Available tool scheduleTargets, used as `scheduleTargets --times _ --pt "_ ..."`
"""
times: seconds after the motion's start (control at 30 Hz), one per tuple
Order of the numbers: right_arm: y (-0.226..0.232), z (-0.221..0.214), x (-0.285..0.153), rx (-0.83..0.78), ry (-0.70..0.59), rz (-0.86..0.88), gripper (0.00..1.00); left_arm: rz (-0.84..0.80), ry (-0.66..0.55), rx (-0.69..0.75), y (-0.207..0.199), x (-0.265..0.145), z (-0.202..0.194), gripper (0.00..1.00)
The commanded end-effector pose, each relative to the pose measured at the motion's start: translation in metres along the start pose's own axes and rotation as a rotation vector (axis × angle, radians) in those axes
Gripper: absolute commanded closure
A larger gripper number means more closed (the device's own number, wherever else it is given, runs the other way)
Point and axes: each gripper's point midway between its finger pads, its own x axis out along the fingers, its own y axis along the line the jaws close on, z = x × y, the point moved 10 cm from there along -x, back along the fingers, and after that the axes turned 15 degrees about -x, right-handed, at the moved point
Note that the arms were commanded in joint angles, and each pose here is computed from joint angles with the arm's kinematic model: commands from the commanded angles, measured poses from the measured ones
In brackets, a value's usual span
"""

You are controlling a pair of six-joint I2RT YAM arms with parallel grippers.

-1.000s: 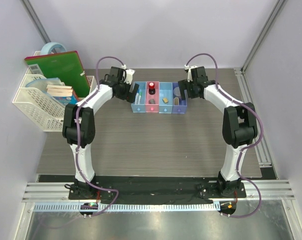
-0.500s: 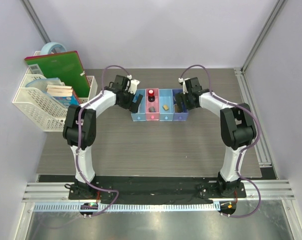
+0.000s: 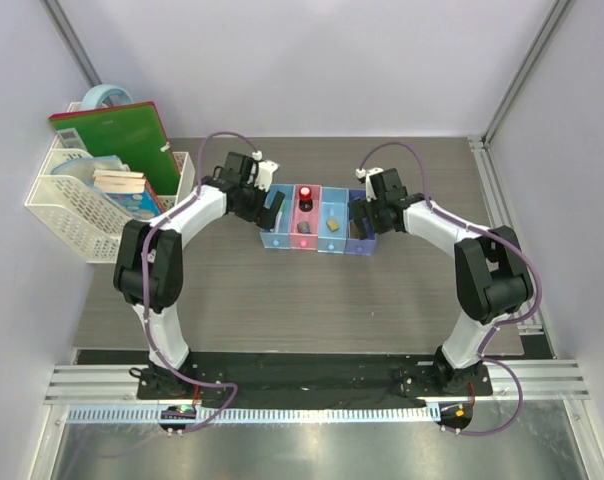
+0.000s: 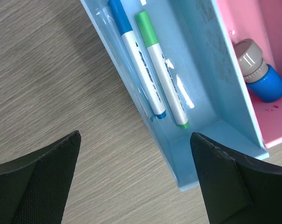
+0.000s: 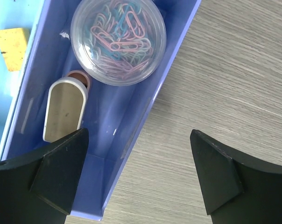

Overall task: Sort the stationery into containers
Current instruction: Move the storage box to the center of the board, then reset both arms

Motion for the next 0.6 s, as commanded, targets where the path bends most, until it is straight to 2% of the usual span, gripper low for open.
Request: scheduleTargets --times 0.0,0.23,0.4,0.43,0.57 --pt "-0.007 0.014 -0.018 -0.009 -0.069 -0.059 0.04 -0.02 -0.082 0.019 -0.008 -0.03 0.013 0.0" --pt "-0.024 0.038 -0.045 -0.052 -0.136 -0.137 0.03 -0.06 -0.191 0.01 -0.021 -0.077 0.033 0.0" --pt "-0.037 0.059 -0.09 -0.099 -0.225 -0.163 0.01 -0.082 -0.264 0.042 -0.03 -0.126 0.041 0.0" --pt "-0.038 0.061 -0.098 -0.115 -0.247 -0.148 0.0 -0.085 -0.313 0.061 -0.033 -0.147 0.045 0.0" --pt "-0.035 0.064 -0.137 -0.134 -0.321 -0.057 0.0 -0.088 -0.372 0.083 -0.039 -0.191 0.04 0.0"
